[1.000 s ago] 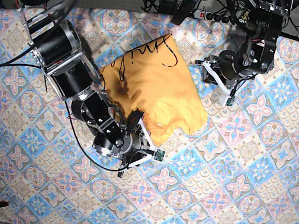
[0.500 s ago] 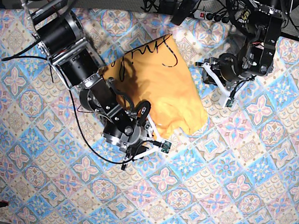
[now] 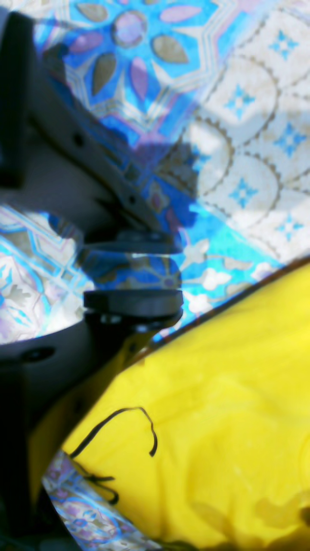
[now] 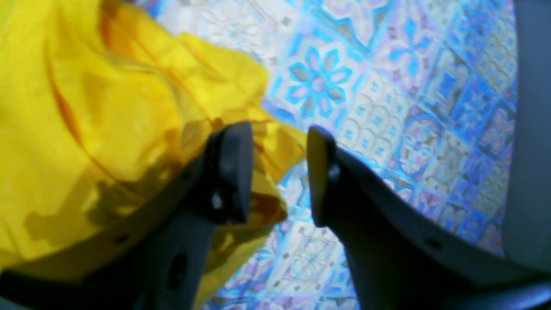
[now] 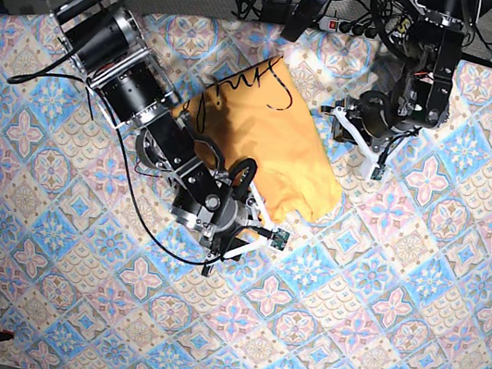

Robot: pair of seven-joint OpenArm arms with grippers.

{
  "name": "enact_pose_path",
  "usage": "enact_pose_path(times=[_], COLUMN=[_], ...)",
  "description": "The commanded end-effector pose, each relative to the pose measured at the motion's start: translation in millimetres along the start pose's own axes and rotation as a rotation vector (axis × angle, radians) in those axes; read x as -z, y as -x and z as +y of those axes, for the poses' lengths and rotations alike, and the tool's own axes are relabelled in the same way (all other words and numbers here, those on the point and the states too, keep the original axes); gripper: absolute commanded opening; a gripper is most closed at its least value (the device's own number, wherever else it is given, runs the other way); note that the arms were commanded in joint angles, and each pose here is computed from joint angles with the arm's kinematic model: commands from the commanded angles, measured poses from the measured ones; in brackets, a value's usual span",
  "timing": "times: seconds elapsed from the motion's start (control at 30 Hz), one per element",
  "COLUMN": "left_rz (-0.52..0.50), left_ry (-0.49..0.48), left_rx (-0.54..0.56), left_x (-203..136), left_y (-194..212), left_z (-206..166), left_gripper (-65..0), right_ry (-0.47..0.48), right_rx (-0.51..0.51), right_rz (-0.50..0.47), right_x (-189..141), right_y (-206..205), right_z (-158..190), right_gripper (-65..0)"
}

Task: Fold the T-shirt properly
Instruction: 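Hold the shirt edge with the right gripper and tuck it under the bundle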

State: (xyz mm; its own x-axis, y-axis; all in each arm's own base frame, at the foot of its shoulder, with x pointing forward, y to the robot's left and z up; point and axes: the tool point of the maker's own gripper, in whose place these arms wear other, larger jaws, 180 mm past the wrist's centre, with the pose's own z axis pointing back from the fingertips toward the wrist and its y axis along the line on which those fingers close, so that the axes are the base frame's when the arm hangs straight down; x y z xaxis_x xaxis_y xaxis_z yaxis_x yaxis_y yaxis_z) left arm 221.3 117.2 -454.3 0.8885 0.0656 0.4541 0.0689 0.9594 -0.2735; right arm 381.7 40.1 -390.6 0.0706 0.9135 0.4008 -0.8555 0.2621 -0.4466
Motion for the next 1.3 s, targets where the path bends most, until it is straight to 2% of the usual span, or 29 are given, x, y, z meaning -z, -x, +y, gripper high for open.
enact_pose_path(times=[0.0, 0.27, 0.53, 0.87, 1.03, 1.27], left_rz=[-0.031, -0.036, -0.034, -0.034, -0.034, -0.034], left_ry=[0.006, 0.005, 0.007, 0.007, 0.007, 0.008], left_rx=[0.006, 0.005, 0.001, 0.001, 0.001, 0.000], left_x=[-3, 0, 1, 1, 1, 1], left_y=[-10, -16, -16, -16, -16, -16], left_z=[-1, 0, 0, 0, 0, 0], left_gripper=[-51.4, -51.4, -51.4, -51.4, -51.4, -51.4], right_ry=[0.033, -0.015, -0.025, -0.077, -0.071, -0.069], right_rx=[-0.001, 0.013, 0.018, 0.047, 0.045, 0.044], right_rz=[-0.043, -0.028, -0.021, 0.013, 0.024, 0.022], right_x=[-6, -1, 2, 20, 19, 19], right_y=[-16, -6, -1, 28, 35, 35], right_z=[-16, 12, 16, 30, 25, 24], right_gripper=[-43.9, -43.9, -44.0, -44.2, -52.3, -52.9])
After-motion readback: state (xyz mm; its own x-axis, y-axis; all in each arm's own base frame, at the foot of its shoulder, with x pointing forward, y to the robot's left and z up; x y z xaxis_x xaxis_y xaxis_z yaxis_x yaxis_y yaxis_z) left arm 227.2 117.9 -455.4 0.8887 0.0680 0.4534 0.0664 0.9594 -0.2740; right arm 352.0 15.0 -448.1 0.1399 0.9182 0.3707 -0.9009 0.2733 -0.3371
